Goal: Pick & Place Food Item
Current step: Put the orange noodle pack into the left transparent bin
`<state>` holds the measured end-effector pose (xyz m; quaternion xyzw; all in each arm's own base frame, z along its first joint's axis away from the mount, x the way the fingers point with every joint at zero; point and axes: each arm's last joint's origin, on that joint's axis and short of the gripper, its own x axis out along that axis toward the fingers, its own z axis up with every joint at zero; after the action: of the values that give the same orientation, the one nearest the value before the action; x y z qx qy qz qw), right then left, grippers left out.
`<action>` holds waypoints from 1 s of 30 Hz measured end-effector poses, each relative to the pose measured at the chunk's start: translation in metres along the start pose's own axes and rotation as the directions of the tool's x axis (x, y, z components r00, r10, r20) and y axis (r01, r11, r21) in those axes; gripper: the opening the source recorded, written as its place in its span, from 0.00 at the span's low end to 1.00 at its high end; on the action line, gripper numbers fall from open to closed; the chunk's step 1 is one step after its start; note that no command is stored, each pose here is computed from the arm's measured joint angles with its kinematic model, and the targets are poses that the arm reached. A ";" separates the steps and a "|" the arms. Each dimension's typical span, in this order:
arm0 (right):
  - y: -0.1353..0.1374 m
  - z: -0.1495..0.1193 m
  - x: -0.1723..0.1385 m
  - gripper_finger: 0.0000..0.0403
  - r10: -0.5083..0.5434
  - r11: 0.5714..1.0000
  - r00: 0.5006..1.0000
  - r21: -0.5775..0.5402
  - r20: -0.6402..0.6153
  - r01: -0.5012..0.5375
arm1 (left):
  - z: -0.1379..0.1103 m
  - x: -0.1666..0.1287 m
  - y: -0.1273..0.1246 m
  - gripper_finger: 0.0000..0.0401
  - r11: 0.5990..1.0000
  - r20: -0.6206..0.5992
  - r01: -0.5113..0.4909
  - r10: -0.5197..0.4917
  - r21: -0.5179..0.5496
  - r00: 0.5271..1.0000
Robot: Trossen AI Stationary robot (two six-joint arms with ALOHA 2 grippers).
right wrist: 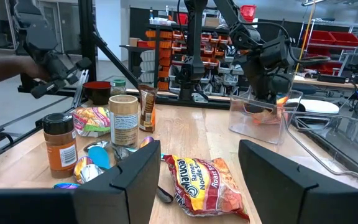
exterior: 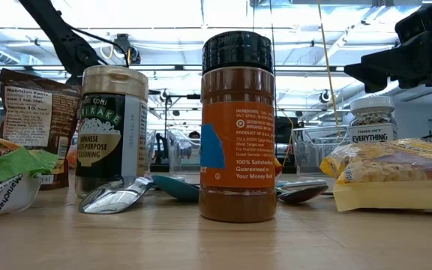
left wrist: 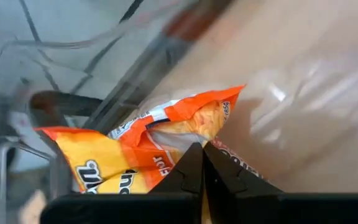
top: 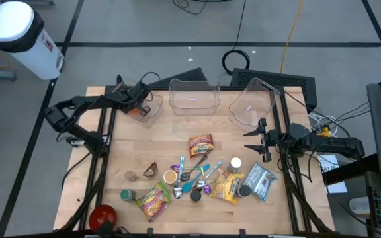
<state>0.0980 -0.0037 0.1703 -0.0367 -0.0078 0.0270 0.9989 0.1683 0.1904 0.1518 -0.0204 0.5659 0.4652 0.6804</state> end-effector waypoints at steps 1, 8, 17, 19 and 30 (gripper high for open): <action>0.000 0.000 0.000 0.52 0.000 1.000 1.000 0.000 0.000 0.000 | 0.000 -0.001 0.000 0.01 0.999 -0.014 -0.008 0.008 0.052 1.000; 0.000 0.000 0.000 0.52 0.000 1.000 1.000 0.000 0.000 0.000 | -0.006 -0.006 0.000 0.03 0.932 -0.096 -0.122 0.164 0.341 0.982; 0.000 0.000 0.000 0.52 0.000 1.000 1.000 0.000 0.000 0.000 | -0.005 -0.006 0.000 0.06 0.938 -0.091 -0.138 0.175 0.317 0.980; 0.000 0.000 0.000 0.52 0.000 1.000 1.000 0.000 0.000 0.000 | -0.003 -0.006 -0.001 0.08 0.958 -0.071 -0.127 0.150 0.255 0.986; 0.000 0.000 0.000 0.52 0.000 1.000 1.000 0.000 0.000 0.000 | -0.001 -0.005 -0.001 0.21 0.987 -0.049 -0.105 0.112 0.118 0.993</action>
<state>0.0980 -0.0037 0.1703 -0.0367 -0.0079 0.0270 0.9989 0.1690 0.1859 0.1550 0.0368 0.6106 0.4675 0.6382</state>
